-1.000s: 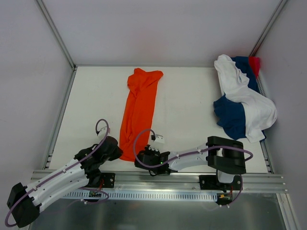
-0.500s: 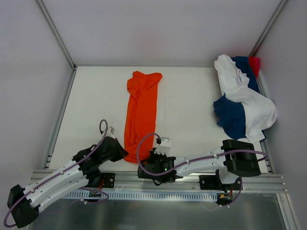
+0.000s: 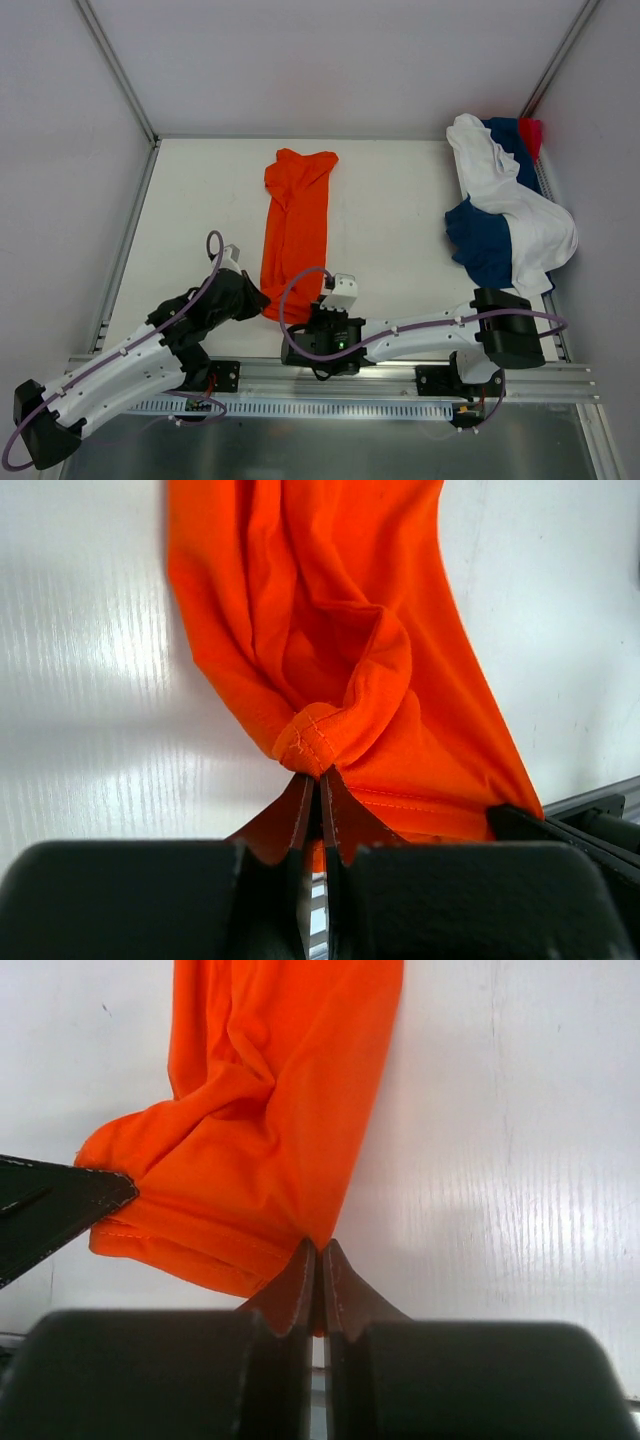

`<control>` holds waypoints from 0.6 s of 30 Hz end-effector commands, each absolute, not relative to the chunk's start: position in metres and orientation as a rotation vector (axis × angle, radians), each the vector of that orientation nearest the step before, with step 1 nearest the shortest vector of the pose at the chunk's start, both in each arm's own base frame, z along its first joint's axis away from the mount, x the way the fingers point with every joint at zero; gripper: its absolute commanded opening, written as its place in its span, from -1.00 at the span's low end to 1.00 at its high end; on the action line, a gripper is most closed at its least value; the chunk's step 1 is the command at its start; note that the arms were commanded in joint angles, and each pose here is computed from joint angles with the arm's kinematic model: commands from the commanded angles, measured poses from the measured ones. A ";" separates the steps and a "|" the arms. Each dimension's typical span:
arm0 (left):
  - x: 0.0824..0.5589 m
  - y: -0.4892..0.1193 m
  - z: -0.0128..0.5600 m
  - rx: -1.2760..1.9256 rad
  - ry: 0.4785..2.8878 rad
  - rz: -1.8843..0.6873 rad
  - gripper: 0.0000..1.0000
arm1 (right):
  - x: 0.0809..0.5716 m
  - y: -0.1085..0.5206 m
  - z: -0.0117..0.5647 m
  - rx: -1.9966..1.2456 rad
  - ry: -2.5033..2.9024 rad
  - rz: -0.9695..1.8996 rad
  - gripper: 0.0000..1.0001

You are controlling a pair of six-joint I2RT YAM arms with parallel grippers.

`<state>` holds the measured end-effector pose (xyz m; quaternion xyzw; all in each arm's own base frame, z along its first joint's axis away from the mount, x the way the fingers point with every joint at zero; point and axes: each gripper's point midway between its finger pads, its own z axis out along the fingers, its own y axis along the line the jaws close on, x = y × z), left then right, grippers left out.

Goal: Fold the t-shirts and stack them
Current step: Grab the bottom of the folded rectangular tshirt with both arms, then fold the folded rectangular tshirt in 1/3 of the way

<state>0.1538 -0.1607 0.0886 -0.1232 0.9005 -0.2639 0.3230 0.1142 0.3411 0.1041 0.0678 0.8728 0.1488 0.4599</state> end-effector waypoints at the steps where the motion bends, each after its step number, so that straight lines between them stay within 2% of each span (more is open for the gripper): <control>1: 0.171 -0.154 0.109 -0.288 2.302 -0.596 -1.00 | 0.139 0.324 0.127 0.115 2.051 0.236 -0.99; 8: 0.186 -0.155 0.115 -0.278 2.274 -0.534 -1.00 | 0.165 0.326 0.135 0.104 2.032 0.154 -0.99; 18: 0.213 -0.151 0.120 -0.286 2.198 -0.416 -1.00 | 0.212 0.327 0.117 0.124 2.053 0.055 -0.99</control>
